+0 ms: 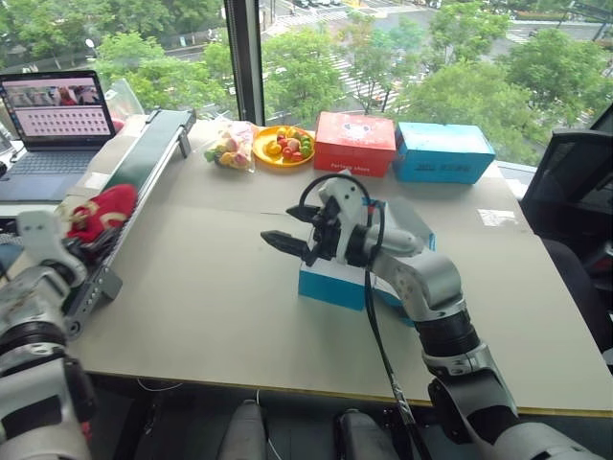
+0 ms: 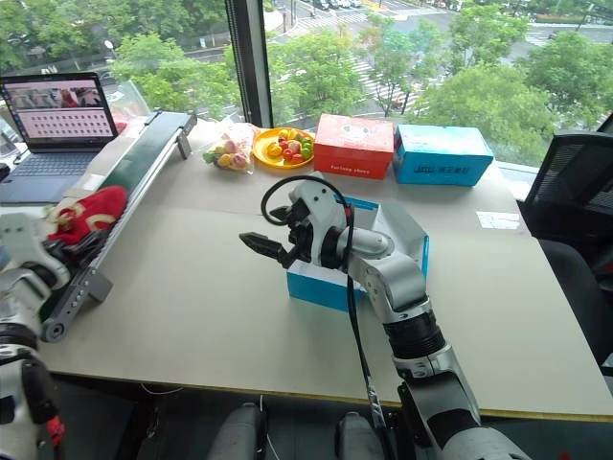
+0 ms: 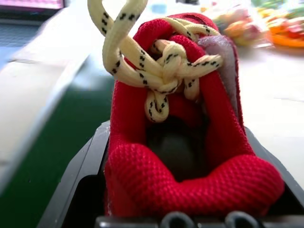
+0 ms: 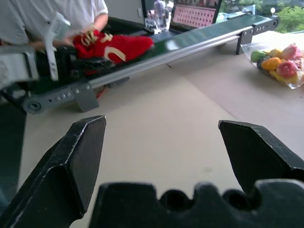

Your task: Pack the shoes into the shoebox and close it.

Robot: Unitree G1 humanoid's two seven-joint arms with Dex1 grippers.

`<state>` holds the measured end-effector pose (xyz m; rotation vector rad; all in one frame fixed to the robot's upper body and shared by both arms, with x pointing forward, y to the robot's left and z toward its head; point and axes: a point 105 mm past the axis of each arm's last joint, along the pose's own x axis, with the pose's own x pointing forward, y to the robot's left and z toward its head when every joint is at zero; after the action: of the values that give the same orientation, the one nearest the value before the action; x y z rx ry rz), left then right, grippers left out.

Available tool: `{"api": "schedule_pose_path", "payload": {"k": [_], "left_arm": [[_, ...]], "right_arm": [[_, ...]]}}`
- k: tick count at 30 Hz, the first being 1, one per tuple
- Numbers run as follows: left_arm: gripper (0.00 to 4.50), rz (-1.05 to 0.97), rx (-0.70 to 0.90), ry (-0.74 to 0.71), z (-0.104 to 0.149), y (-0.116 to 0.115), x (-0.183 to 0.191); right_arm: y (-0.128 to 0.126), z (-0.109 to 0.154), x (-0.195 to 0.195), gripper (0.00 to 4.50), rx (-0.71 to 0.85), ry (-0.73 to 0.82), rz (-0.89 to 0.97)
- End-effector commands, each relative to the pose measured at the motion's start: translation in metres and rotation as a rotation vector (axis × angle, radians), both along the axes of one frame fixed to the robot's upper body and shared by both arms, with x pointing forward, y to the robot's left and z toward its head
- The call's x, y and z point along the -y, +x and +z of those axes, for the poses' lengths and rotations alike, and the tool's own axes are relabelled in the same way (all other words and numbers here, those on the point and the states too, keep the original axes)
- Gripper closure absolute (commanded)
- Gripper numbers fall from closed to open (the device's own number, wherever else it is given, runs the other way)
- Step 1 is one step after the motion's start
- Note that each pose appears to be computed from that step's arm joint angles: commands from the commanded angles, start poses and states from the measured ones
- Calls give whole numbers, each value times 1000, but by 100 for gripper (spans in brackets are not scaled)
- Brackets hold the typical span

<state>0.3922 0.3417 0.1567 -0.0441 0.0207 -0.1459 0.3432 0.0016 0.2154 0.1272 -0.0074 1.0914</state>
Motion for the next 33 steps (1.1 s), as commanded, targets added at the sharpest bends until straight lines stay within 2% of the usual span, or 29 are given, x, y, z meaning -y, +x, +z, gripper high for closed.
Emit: {"api": "schedule_pose_path", "payload": {"k": [1,5,8,11,15,18,20,22,30,33], "left_arm": [[191,-206,215,66,80,12,71],[191,-321,278,33,110,10,120],[191,-420,303,7,122,5,160],[191,-496,307,20,126,0,196],[191,-598,302,-37,128,-13,231],[191,-624,267,-148,120,-20,242],[191,-683,227,-127,105,-32,258],[191,-712,210,-168,101,-42,266],[191,-730,155,-197,88,-54,276],[193,-709,174,-211,94,-50,275]], "right_arm": [[-3,40,13,0,-89,244,30],[-4,54,20,0,-182,379,57],[-2,57,24,0,-229,423,57],[0,57,27,0,-256,444,44],[5,59,36,0,-280,494,12],[10,55,43,0,-277,487,-30],[19,50,55,0,-291,509,-92],[26,51,70,0,-290,543,-145],[32,72,110,0,-238,632,-209],[30,71,105,74,-242,621,-188]]}}
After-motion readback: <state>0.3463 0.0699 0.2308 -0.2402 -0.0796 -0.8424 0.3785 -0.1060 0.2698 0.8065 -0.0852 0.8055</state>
